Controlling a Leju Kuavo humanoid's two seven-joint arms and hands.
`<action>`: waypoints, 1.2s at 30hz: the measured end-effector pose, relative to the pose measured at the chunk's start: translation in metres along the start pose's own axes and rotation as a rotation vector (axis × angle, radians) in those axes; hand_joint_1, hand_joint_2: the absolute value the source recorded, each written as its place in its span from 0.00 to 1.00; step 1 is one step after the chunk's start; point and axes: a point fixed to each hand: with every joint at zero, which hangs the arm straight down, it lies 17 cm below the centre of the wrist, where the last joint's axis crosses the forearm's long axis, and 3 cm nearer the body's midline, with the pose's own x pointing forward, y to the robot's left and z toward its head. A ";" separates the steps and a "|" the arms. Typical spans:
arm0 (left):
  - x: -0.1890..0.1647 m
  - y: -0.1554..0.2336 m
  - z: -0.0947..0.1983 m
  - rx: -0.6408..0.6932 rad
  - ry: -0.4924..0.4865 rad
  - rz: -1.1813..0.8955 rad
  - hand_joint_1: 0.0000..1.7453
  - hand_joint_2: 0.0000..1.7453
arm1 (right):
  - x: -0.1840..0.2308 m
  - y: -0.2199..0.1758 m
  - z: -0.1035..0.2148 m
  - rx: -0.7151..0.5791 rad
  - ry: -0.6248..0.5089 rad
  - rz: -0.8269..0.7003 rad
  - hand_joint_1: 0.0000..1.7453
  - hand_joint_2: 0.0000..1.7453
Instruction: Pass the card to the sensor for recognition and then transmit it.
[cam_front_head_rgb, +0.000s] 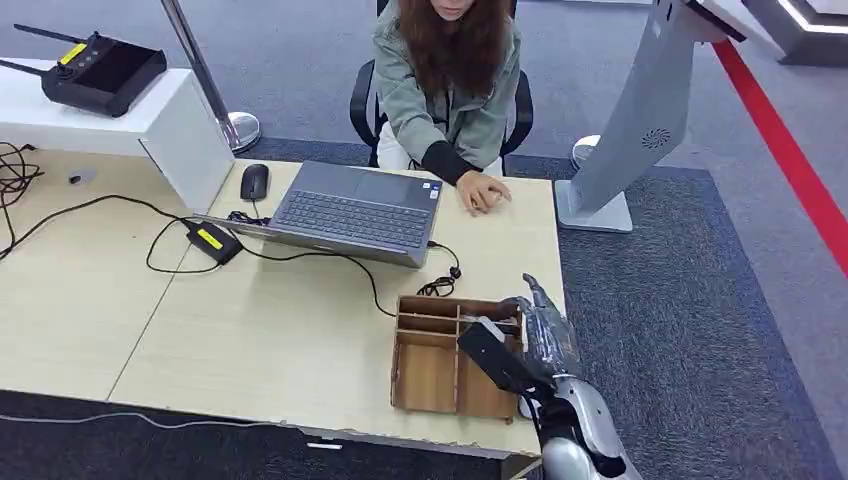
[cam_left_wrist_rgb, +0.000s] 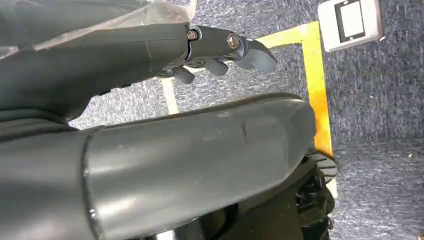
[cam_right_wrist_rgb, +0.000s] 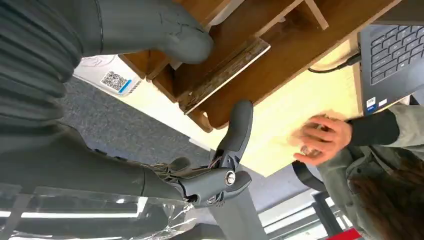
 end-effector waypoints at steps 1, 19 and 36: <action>0.000 0.000 0.000 0.002 0.000 -0.001 0.00 0.00 | -0.001 0.001 0.000 0.002 0.002 0.001 0.49 1.00; -0.060 0.057 0.021 0.049 0.370 0.045 0.00 0.00 | -0.006 0.020 0.000 0.052 -0.045 -0.006 0.89 1.00; -0.075 0.149 0.056 0.151 0.525 0.083 0.00 0.00 | 0.036 -0.007 -0.010 0.011 -0.174 -0.140 0.91 1.00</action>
